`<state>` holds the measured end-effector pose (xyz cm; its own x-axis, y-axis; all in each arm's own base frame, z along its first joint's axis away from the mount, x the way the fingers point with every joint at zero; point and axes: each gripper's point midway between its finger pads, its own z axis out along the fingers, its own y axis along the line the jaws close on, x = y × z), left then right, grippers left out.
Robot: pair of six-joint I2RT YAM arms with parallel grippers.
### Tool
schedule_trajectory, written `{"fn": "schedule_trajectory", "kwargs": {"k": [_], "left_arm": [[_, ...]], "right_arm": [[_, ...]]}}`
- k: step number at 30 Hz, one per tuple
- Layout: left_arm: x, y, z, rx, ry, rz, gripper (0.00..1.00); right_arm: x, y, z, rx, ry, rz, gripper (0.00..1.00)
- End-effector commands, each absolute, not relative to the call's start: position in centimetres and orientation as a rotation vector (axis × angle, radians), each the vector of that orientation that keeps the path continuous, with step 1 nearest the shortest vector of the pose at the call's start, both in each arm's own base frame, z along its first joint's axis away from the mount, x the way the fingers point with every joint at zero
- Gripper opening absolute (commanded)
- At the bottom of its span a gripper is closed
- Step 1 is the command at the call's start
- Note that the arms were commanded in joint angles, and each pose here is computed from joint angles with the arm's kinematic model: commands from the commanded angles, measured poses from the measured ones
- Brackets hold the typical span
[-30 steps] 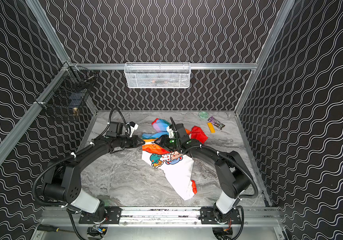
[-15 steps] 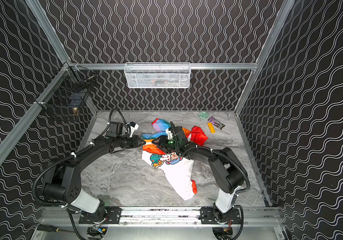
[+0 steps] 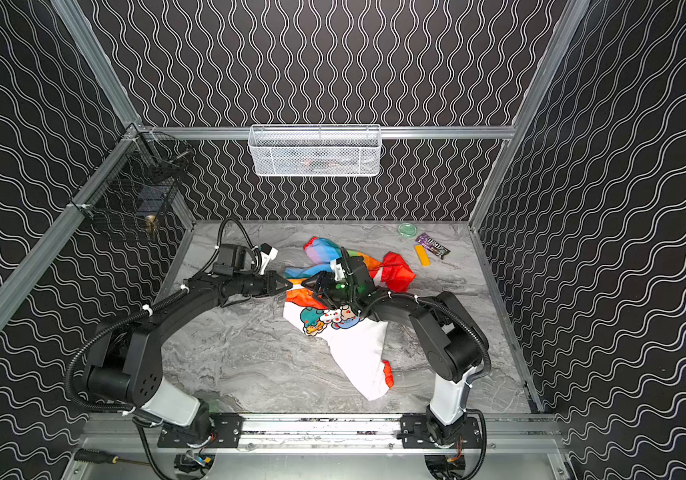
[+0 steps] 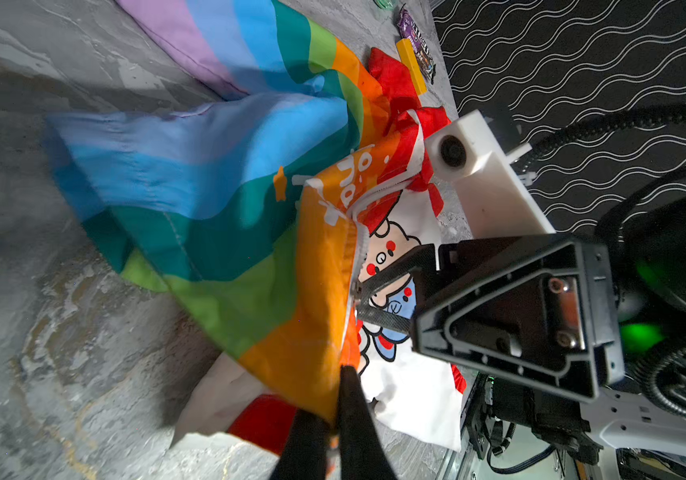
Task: Zip up the jacket
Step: 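Grasp the silver ring pull with the right gripper near the left gripper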
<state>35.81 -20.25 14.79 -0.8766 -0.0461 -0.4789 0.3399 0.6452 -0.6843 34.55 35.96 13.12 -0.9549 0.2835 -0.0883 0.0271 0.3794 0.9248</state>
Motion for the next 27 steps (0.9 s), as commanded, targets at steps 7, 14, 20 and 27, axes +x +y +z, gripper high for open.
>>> {"fn": "schedule_trajectory", "kwargs": {"k": [7, 14, 20, 27], "left_arm": [[35.9, -20.9, 15.6, 0.242, 2.364, -1.2, 0.0], [35.7, -20.9, 15.7, 0.239, 2.363, -1.213, 0.0], [35.5, -20.9, 15.6, 0.237, 2.368, -1.213, 0.0], [35.3, -20.8, 15.7, 0.244, 2.371, -1.209, 0.0]], "right_arm": [[34.4, 36.4, 13.4, 0.31, 2.333, 1.738, 0.7], [34.6, 36.5, 13.9, 0.303, 2.261, 1.8, 0.71], [34.8, 36.5, 14.9, 0.28, 2.192, 1.852, 0.72], [34.6, 36.5, 14.2, 0.297, 2.156, 1.905, 0.71]]}}
